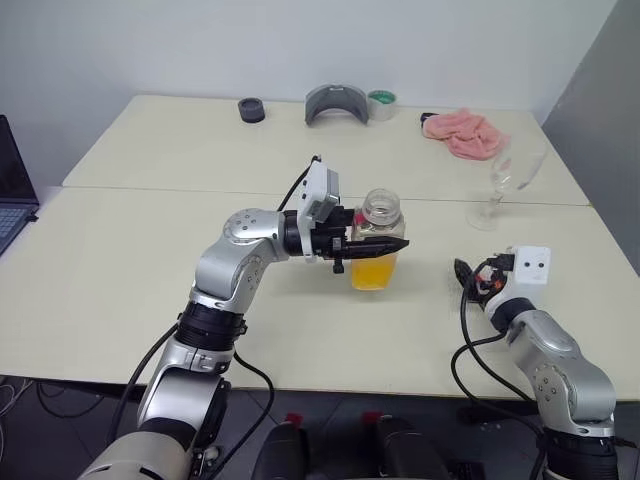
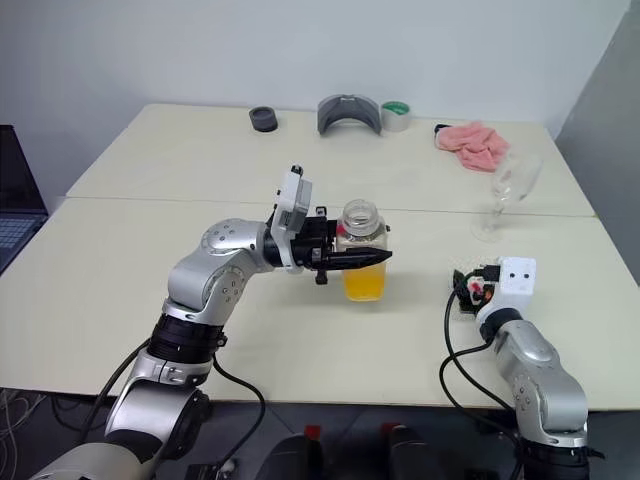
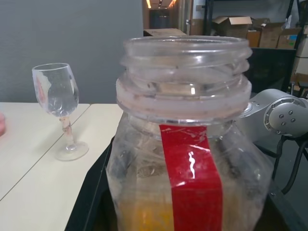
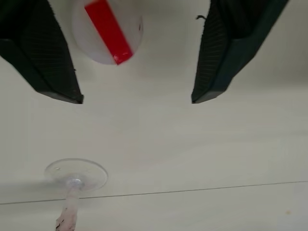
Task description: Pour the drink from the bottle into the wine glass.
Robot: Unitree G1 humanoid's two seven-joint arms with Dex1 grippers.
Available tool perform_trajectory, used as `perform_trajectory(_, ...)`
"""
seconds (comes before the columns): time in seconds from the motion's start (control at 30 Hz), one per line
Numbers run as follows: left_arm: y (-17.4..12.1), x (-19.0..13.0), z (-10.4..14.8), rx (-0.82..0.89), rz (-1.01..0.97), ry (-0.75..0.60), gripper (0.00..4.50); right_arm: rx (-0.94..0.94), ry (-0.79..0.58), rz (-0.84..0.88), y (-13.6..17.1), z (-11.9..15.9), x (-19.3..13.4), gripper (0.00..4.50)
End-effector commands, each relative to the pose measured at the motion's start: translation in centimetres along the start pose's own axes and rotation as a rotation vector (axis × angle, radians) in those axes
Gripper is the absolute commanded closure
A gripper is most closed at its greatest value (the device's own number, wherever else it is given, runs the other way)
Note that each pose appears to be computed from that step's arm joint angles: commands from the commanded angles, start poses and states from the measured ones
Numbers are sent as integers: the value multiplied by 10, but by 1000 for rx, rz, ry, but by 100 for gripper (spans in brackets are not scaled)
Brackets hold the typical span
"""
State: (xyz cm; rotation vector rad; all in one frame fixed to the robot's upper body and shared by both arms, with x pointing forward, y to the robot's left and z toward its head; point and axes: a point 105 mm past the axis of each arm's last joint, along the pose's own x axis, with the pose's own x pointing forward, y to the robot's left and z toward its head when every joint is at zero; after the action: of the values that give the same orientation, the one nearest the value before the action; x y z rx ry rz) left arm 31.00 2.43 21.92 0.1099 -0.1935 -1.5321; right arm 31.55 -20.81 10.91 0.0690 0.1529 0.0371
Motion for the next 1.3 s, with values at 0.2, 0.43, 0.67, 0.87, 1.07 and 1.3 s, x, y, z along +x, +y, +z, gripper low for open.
perform_trajectory(0.2,-2,2,16,69,-18,-34,263,-87,-106,38,0,35,-4,1)
perform_trajectory(0.43,31,-15,20,110,172,-20,263,-263,-92,524,42,65,-31,1)
perform_trajectory(0.67,105,-63,18,191,650,67,263,-349,-198,859,72,109,-63,1)
perform_trajectory(0.87,148,-135,18,237,1094,126,263,-284,-227,1075,117,130,-70,1)
perform_trajectory(1.07,153,-180,7,239,1347,142,263,-269,-233,1131,128,135,-63,1)
perform_trajectory(1.3,145,-189,-2,218,1390,41,263,-275,-236,1180,136,132,-61,1)
